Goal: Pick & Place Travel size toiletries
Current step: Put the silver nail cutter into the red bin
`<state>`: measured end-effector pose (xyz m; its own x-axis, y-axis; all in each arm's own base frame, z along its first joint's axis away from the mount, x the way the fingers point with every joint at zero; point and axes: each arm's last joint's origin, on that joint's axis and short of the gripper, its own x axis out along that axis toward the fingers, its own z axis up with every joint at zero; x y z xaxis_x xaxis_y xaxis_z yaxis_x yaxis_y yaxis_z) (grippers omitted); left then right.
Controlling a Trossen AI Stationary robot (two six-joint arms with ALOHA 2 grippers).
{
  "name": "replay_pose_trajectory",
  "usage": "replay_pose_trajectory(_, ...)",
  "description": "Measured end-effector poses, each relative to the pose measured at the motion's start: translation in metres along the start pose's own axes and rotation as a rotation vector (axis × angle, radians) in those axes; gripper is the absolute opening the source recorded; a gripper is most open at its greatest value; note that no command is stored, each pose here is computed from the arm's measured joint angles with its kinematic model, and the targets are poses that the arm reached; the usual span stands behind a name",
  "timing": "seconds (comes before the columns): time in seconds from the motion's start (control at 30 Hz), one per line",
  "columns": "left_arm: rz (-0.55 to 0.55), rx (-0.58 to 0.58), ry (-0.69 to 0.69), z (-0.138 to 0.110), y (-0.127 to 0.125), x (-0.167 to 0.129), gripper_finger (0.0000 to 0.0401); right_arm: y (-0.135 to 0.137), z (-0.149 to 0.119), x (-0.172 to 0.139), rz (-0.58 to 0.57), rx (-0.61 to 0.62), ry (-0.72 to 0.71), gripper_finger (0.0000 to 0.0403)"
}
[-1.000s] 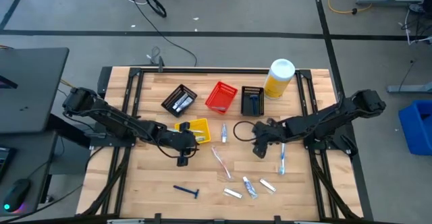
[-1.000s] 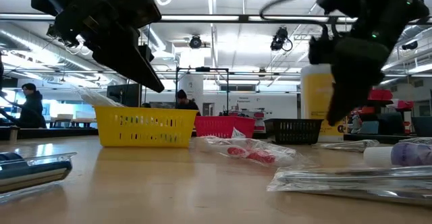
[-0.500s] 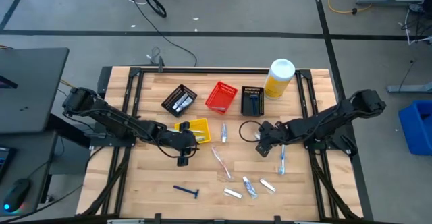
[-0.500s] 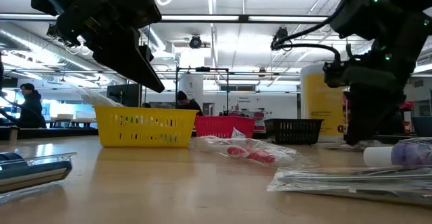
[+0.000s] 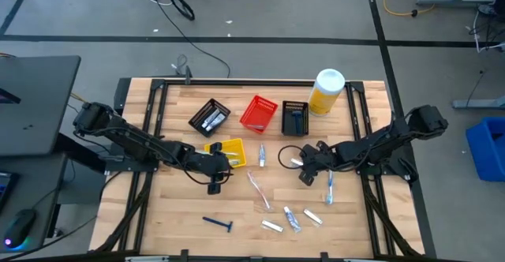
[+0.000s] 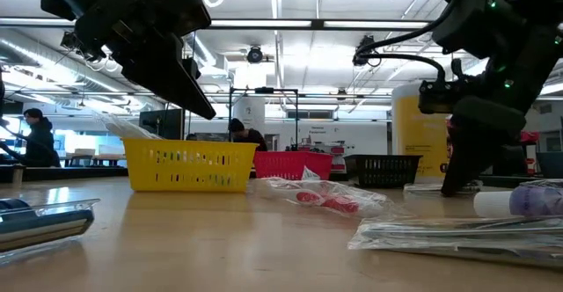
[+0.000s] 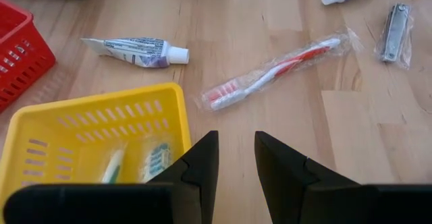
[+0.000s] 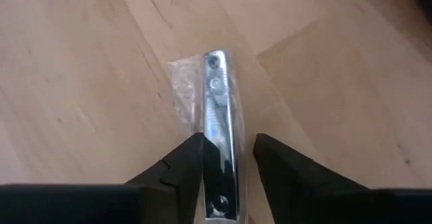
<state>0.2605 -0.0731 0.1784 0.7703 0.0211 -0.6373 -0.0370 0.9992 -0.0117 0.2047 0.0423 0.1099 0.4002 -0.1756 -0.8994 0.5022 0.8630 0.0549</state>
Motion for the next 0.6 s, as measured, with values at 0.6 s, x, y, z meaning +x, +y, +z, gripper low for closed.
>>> replay_pose_trajectory(0.6,0.175,-0.091,-0.289,0.036,0.023,-0.096,0.0105,0.009,0.009,0.001,0.103,-0.054,-0.100,0.0074)
